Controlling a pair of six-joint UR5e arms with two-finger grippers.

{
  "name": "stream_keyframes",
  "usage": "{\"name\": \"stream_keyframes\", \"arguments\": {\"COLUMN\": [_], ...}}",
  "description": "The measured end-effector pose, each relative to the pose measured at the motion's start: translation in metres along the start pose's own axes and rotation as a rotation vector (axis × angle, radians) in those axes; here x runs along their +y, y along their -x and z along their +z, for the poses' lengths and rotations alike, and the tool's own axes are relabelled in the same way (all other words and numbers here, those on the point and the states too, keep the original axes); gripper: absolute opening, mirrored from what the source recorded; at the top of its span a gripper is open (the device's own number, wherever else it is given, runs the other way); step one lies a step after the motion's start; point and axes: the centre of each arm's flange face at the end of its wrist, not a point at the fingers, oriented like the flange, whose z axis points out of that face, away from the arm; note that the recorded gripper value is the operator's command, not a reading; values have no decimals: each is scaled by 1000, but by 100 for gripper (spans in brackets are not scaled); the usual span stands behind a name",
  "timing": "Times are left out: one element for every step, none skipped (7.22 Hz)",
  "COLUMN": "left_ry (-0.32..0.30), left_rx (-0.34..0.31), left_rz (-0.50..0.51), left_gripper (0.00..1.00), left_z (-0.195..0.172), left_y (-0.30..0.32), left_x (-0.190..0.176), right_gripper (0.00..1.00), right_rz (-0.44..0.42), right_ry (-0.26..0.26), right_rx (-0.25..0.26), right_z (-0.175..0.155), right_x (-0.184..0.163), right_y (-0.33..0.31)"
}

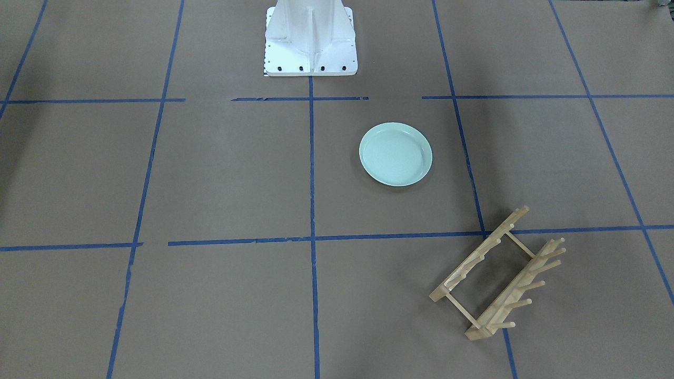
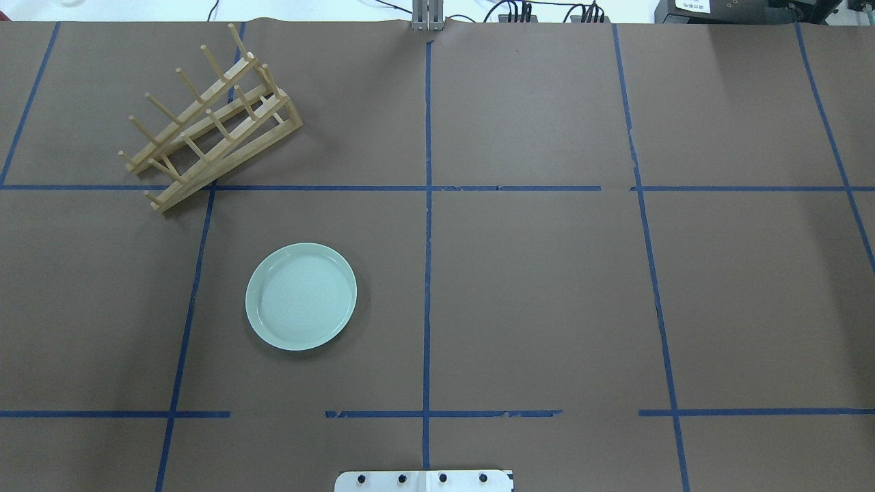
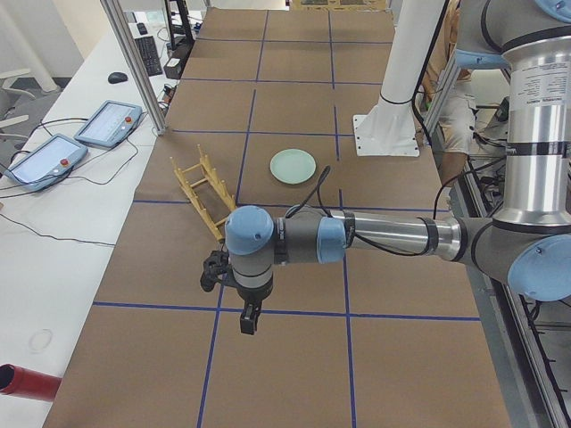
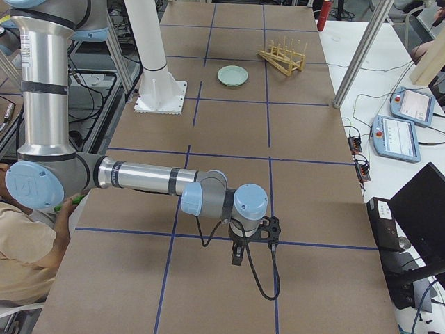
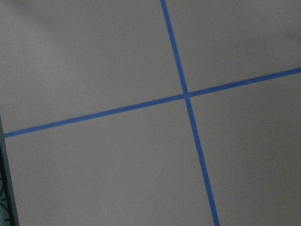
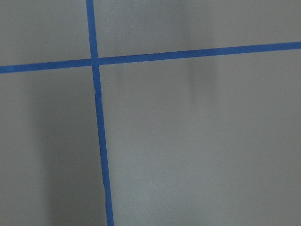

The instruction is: Place plate on table

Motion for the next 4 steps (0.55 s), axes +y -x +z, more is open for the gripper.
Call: {"name": "stream_keyframes", "arguments": {"left_ry": [4, -9, -35, -60], "left_rx": [5, 23, 52, 68], "left_rz": [-5, 1, 3, -2], "left_gripper": [100, 100, 100, 100], "left_z": [3, -2, -12, -24], "left_y": [2, -4, -16, -29], "left_x": [2, 0, -3, -1], "right_gripper": [100, 100, 100, 100], "right_rz": [0, 0, 0, 0], "right_ry": [0, 0, 0, 0], "right_rx": [0, 0, 0, 0], "right_z": [0, 0, 0, 0], "right_x": [0, 0, 0, 0], "right_y": [0, 0, 0, 0]}}
